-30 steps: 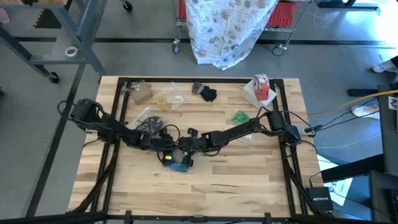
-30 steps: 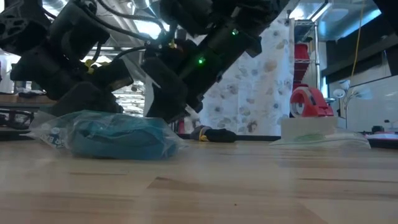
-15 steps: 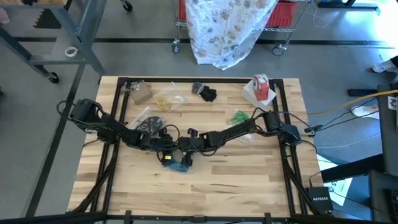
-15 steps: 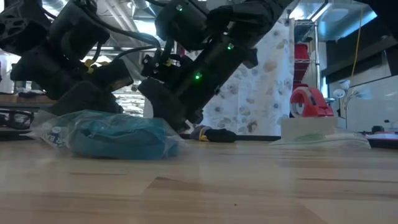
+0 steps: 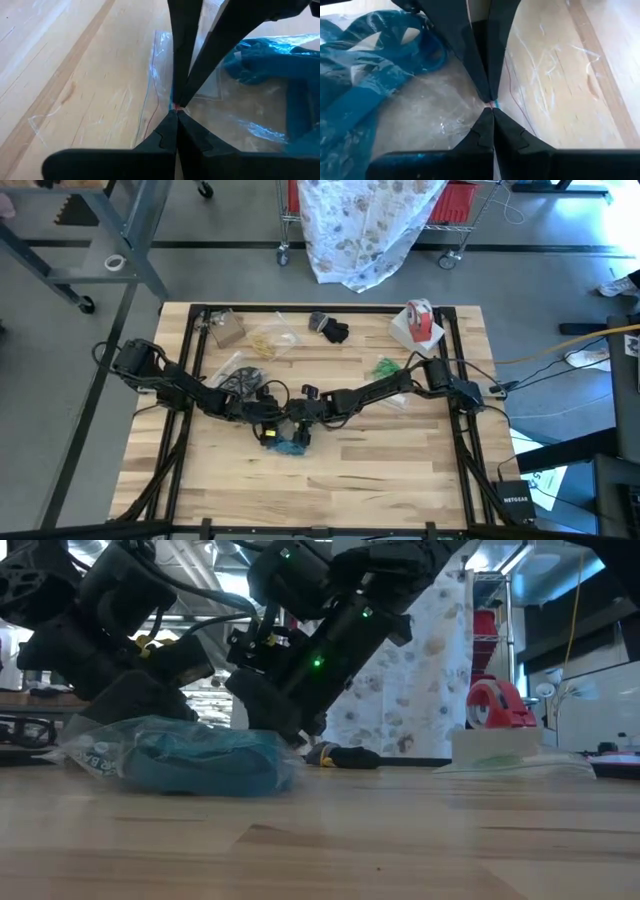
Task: Sort rubber bands
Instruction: Close the transparent zip bag
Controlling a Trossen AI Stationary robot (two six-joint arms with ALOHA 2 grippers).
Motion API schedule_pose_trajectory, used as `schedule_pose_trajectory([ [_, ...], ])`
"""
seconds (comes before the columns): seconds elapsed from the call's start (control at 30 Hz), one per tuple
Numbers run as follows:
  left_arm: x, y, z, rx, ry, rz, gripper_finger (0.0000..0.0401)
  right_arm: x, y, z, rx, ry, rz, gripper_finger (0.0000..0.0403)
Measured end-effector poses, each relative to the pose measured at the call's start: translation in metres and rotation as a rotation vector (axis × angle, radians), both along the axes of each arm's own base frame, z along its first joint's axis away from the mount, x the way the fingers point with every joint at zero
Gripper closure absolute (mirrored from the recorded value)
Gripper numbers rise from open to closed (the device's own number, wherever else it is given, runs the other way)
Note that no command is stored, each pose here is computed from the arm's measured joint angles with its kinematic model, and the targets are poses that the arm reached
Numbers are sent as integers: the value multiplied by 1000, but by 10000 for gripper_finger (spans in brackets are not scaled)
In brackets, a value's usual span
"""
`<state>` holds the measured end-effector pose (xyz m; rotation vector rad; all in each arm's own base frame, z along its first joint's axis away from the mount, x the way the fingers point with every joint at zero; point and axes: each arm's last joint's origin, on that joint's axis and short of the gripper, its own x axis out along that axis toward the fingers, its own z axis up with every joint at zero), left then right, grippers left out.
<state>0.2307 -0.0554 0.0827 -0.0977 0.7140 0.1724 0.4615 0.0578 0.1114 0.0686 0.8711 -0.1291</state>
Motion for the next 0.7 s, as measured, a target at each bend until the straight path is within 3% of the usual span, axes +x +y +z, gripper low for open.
schedule_pose_trajectory([
  [0.2,0,0,0,0,0,0,401,-1,-7,-1,15,16,-66,403],
  [0.4,0,0,0,0,0,0,401,-1,-19,-1,233,49,-174,403],
  [0.7,-1,0,-1,-4,-2,1,401,-12,-32,-1,365,185,-309,403],
])
